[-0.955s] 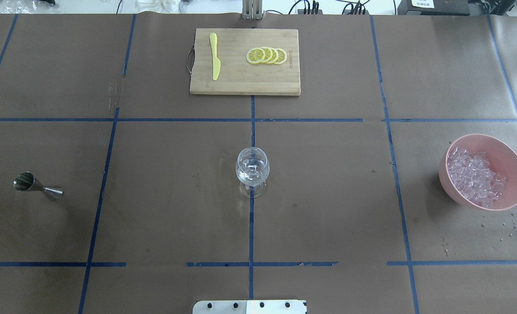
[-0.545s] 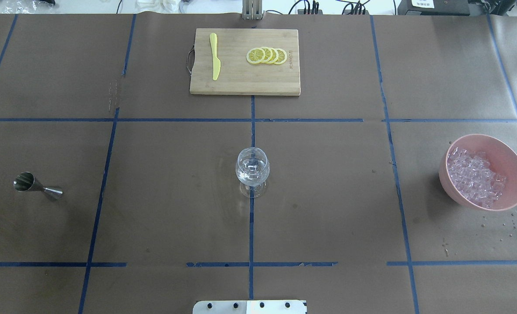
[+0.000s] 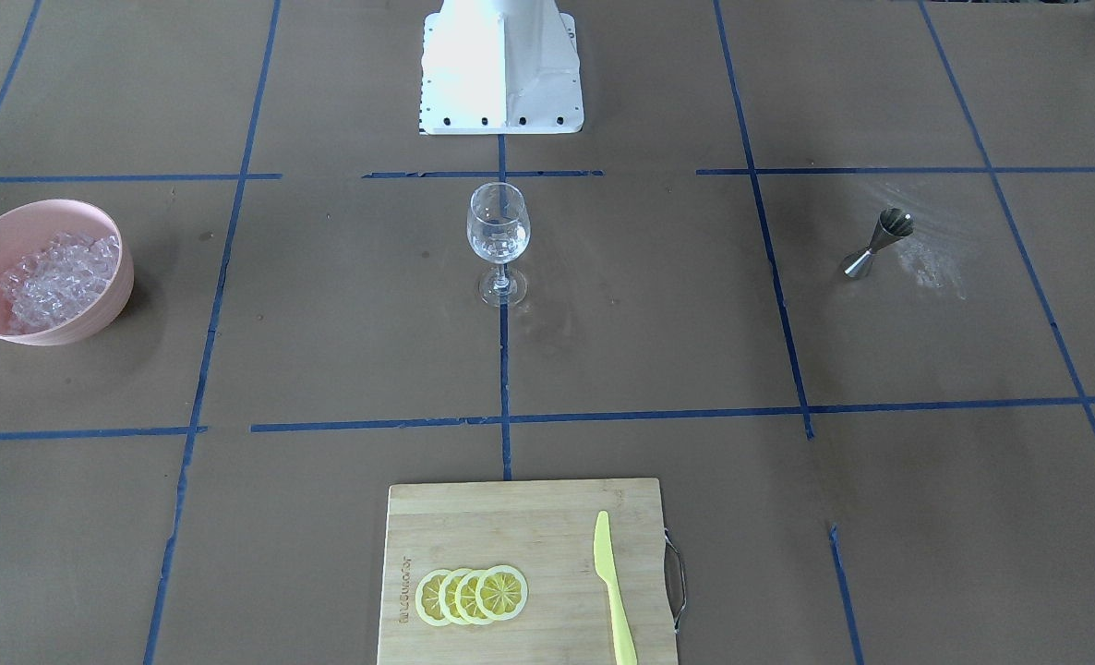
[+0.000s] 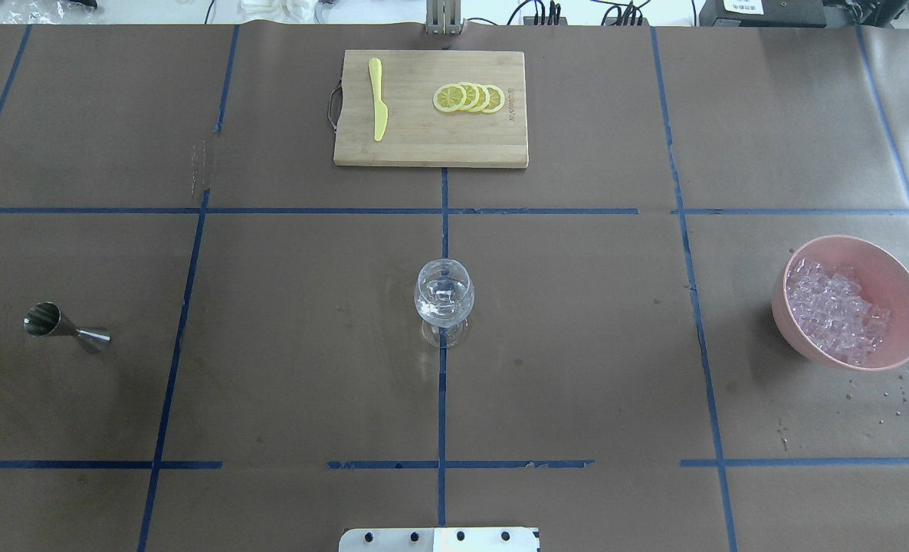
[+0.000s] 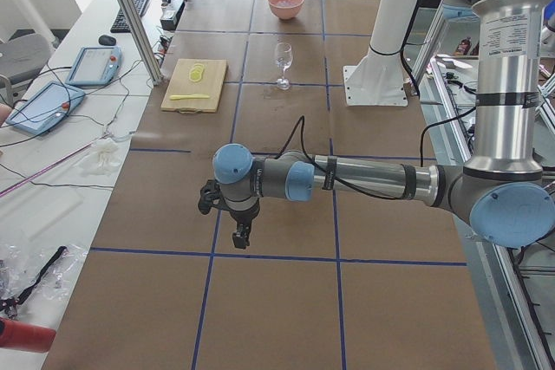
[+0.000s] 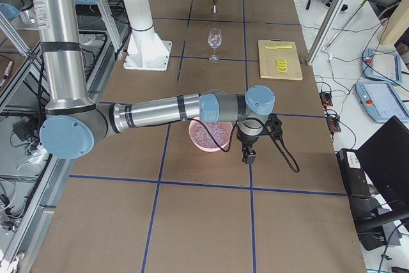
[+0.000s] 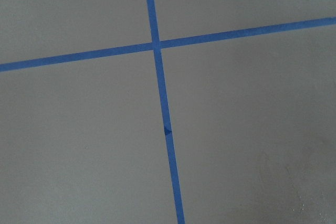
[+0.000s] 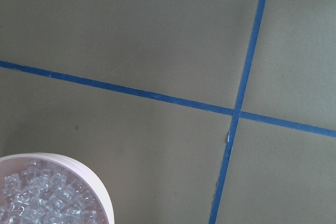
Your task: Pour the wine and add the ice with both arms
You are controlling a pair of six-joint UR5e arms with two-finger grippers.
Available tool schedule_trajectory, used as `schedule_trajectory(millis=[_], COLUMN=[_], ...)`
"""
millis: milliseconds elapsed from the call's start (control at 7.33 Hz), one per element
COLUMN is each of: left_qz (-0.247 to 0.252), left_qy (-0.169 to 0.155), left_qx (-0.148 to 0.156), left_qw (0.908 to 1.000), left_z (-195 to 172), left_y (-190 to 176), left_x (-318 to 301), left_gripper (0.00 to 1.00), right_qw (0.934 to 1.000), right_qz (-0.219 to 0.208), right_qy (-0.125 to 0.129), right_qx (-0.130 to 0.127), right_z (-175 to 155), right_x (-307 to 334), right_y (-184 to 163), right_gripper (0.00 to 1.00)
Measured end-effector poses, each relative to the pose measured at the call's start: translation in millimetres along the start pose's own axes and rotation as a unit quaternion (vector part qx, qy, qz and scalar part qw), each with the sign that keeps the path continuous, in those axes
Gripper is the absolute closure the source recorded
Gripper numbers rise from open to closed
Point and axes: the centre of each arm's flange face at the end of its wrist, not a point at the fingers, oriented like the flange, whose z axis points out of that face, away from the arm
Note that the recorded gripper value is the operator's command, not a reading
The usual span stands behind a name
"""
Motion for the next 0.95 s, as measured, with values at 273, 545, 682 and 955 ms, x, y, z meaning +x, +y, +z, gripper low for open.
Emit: schedule_trajectory(millis=[273, 545, 682, 955], left_qz=[0.007, 0.013, 0.015, 0.019], left_qy=[0.0, 0.002, 0.009, 0.024], left_qx=[0.005, 0.01, 0.012, 0.016], left_qw=[1.0, 0.9999, 0.9998, 0.9994], left_z=[-1, -3, -4, -7], left_y=[-4, -6, -8, -12], left_x=[2, 6, 9, 14], left_gripper=[0.0, 0.0, 0.0, 0.0], right_qw=[1.0, 0.9998, 0.9997, 0.9996], right_qz=[0.003, 0.01, 0.015, 0.019], right_qy=[0.002, 0.001, -0.001, -0.005], right_qx=[-0.007, -0.014, -0.019, -0.021], right_z=[3, 12, 17, 21], right_x=[3, 11, 15, 17], right_y=[4, 9, 12, 14], right_gripper=[0.0, 0.0, 0.0, 0.0])
